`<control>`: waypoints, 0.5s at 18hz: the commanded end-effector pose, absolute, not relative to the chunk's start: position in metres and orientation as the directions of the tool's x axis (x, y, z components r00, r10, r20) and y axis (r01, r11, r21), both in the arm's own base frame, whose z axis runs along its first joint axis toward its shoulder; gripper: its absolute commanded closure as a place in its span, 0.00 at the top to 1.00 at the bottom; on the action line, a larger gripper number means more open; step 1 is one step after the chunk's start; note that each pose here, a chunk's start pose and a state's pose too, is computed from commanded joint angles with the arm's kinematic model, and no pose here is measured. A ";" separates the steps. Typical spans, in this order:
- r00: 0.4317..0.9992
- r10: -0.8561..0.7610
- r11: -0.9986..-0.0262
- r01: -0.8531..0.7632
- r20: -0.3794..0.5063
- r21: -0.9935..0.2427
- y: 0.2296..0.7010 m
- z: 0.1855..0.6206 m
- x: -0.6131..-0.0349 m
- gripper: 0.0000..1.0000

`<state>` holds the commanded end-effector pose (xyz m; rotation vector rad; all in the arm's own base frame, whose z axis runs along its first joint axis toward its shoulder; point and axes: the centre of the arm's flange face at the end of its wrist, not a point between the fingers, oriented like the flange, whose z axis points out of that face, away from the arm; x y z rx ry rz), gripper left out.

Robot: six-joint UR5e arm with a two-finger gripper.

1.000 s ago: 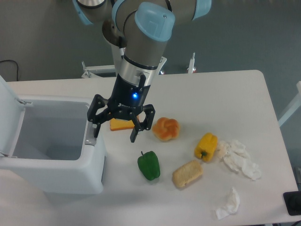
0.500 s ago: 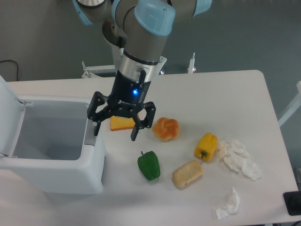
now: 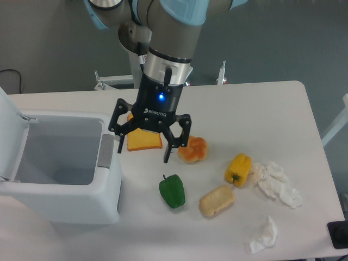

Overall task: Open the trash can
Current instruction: 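Lift the gripper up and away from the opened trash can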

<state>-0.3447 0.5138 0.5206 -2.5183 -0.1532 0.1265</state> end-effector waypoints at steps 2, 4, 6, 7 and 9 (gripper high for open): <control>0.982 0.081 -0.853 -0.020 -0.171 -0.522 0.509 0.518 -0.351 1.00; 0.966 0.063 -0.889 -0.059 -0.250 -0.453 0.504 0.515 -0.358 1.00; 0.953 0.065 -0.912 -0.062 -0.294 -0.405 0.500 0.512 -0.363 1.00; 0.950 0.063 -0.919 -0.064 -0.307 -0.388 0.498 0.510 -0.365 1.00; 0.944 0.063 -0.929 -0.064 -0.325 -0.365 0.497 0.508 -0.367 1.00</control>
